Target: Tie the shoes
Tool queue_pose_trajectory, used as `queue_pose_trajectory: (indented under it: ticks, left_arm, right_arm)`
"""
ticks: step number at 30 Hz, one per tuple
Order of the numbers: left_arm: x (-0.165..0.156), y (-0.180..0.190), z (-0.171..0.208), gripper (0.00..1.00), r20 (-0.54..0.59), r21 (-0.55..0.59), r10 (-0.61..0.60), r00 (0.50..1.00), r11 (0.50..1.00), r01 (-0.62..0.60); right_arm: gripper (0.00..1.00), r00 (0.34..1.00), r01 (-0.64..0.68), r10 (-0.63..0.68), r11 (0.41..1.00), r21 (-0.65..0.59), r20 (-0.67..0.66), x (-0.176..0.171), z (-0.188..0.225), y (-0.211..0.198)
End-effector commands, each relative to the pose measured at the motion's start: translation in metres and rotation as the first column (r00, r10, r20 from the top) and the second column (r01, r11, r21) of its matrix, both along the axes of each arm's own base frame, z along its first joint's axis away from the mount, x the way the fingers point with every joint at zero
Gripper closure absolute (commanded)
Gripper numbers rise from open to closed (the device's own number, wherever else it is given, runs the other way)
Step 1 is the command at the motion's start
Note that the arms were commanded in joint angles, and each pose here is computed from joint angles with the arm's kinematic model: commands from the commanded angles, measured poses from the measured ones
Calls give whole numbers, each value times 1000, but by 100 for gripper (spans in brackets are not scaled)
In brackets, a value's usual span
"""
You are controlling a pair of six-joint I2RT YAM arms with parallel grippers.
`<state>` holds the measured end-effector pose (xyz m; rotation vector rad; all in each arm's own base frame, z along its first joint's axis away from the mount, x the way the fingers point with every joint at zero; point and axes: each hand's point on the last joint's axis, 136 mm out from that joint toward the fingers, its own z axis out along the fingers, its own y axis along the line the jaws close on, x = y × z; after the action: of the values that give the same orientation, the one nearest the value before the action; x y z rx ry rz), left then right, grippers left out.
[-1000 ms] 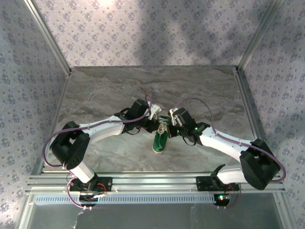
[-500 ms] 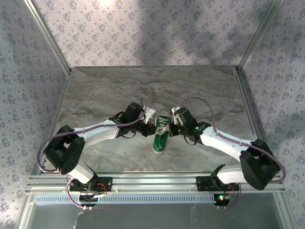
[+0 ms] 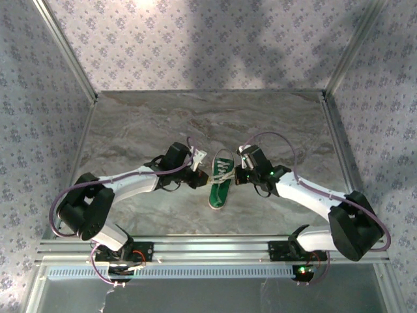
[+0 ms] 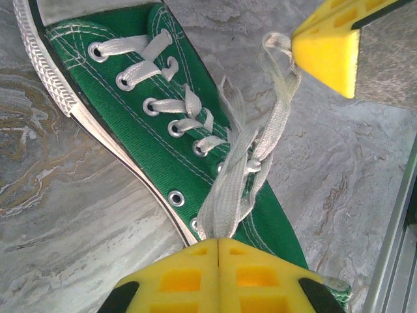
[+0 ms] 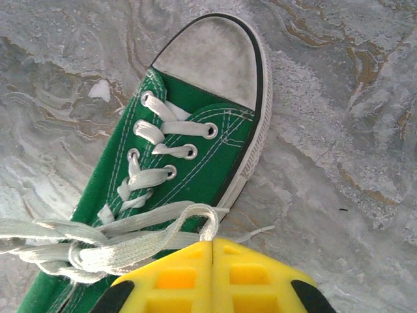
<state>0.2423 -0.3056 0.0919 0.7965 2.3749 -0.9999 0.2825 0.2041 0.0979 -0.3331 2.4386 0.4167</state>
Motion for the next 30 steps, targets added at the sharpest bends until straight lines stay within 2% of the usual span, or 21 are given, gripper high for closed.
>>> queue_pose_trajectory:
  ticks: [1, 6, 12, 20, 30]
  left_arm:
    - [5, -1, 1, 100, 12, 22, -22, 1000, 1000, 21]
    - [9, -4, 5, 100, 27, 44, -43, 999, 998, 42]
    - [11, -1, 11, 100, 78, 79, -82, 994, 994, 76]
    - [13, 5, 9, 100, 141, 184, -184, 973, 970, 156]
    - [2, 5, 17, 100, 239, 265, -344, 908, 923, 280]
  right_arm:
    - [100, 997, -59, 56, 996, 70, 53, 0, 23, 11]
    - [100, 983, -164, 149, 974, 158, 104, -6, 45, 31]
    - [100, 987, -133, 117, 980, 147, 111, 4, 51, 29]
    - [100, 984, -139, 117, 975, 171, 134, 12, 65, 36]
    - [100, 991, -75, 58, 988, 137, 119, 21, 63, 23]
